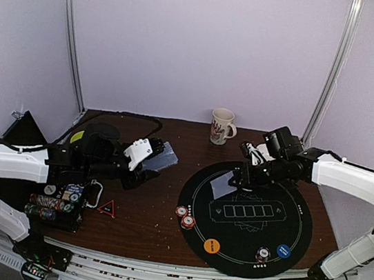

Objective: Distribute texas hold em gaming equipment
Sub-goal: Distribute the poker card in the big blind area.

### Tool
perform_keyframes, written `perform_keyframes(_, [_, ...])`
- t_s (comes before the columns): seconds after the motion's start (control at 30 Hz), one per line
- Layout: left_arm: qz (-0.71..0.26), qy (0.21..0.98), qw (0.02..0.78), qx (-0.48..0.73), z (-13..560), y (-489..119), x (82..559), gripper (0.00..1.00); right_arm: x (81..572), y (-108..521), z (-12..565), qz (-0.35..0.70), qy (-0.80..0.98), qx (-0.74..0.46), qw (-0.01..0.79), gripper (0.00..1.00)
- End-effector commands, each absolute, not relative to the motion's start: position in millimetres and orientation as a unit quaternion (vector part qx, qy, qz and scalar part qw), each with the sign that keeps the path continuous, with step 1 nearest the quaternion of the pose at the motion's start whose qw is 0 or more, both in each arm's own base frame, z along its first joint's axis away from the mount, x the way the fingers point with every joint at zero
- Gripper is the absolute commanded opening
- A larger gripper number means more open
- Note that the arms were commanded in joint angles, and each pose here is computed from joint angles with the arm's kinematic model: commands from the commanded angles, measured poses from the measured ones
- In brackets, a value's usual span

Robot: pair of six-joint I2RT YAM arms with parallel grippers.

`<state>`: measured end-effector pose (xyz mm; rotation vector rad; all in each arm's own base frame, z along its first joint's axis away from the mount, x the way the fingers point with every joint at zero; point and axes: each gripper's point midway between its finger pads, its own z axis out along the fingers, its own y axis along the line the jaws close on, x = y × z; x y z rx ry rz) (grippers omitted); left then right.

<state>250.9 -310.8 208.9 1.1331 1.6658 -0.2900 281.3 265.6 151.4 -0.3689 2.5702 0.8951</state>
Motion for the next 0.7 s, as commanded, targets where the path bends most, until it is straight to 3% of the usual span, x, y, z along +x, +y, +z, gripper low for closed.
perform_keyframes(0.0, [-0.134, 0.68, 0.555, 0.46, 226.3, -313.0, 253.8, 0.52, 290.8, 317.1, 150.7, 0.375, 0.891, -0.154, 0.202, 0.0])
perform_keyframes(0.3, [-0.128, 0.679, 0.558, 0.459, 226.2, -310.3, 254.1, 0.52, 323.5, 409.3, 122.7, 0.451, 0.864, -0.074, 0.213, 0.0])
perform_keyframes(0.63, [-0.127, 0.675, 0.562, 0.461, 225.6, -308.6, 252.6, 0.52, 337.0, 405.0, 50.4, 0.413, 0.885, 0.053, 0.206, 0.0])
perform_keyframes(0.67, [-0.127, 0.675, 0.562, 0.461, 225.4, -308.4, 252.6, 0.52, 337.3, 401.7, 45.3, 0.405, 0.889, 0.059, 0.205, 0.04])
